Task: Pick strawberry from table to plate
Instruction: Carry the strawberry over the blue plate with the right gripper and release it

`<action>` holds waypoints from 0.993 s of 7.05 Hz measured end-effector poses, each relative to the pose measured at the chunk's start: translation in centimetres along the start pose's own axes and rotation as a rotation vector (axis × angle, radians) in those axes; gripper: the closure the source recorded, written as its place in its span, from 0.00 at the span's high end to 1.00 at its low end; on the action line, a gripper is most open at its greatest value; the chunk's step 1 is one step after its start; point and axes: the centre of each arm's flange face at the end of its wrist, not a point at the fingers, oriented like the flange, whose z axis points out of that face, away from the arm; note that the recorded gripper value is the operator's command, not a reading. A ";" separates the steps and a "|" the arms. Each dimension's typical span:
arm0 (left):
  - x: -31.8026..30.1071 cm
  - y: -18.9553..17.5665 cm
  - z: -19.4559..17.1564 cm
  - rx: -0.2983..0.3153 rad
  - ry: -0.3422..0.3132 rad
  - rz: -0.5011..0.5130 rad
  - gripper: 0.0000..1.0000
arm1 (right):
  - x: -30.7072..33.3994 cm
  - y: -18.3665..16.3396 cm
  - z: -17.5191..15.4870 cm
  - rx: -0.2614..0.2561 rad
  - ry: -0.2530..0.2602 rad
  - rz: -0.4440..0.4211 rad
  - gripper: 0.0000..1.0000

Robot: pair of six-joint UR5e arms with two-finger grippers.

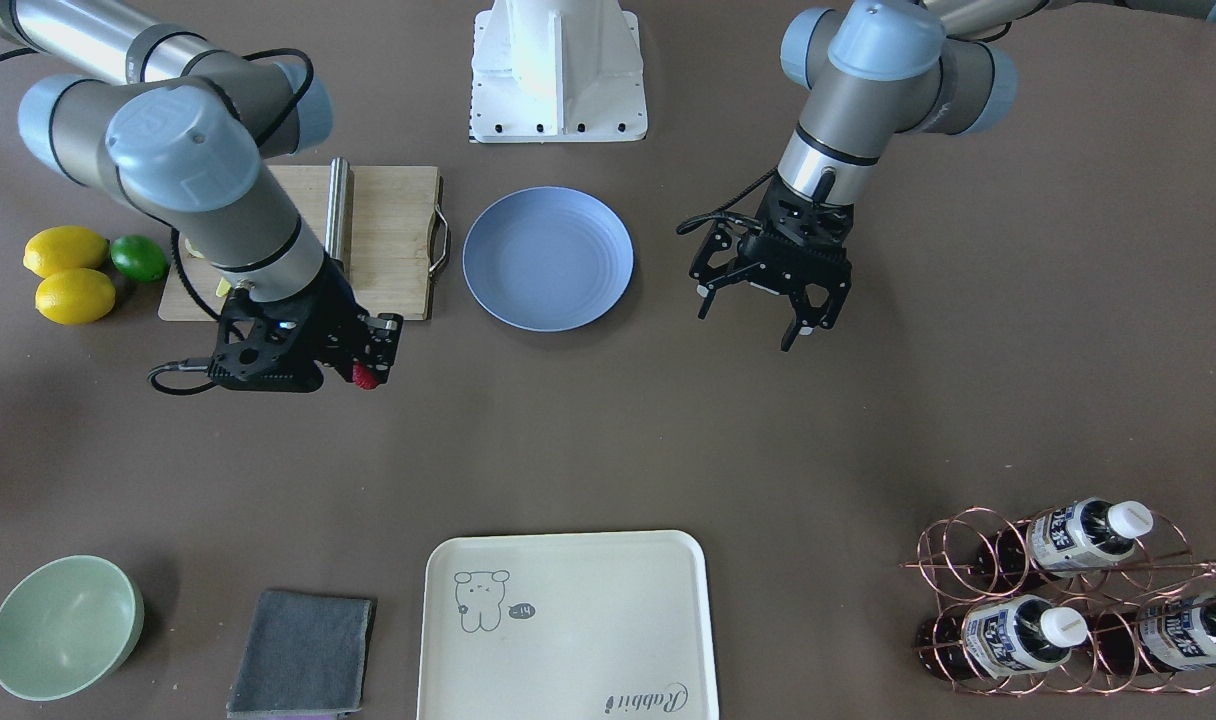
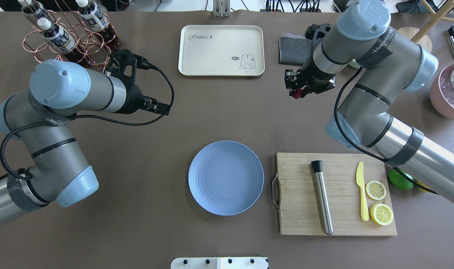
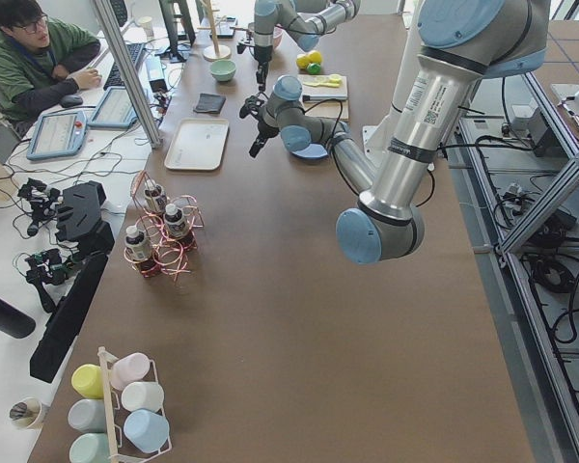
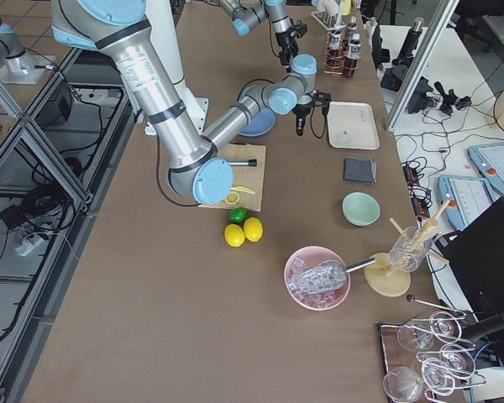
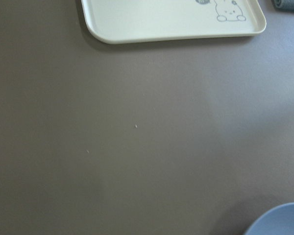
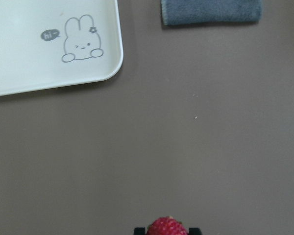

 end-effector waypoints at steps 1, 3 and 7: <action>-1.3 -0.3 -0.1 0.003 -0.021 0.003 0.98 | -2.9 2.6 0.0 0.007 0.015 -0.012 0.00; -6.3 1.5 0.2 -0.066 -0.057 -0.034 0.98 | -7.0 7.9 1.7 0.024 0.035 -0.072 0.00; -20.4 4.2 -3.0 -0.254 -0.143 0.042 0.98 | -12.1 16.4 5.4 0.043 0.044 -0.158 0.00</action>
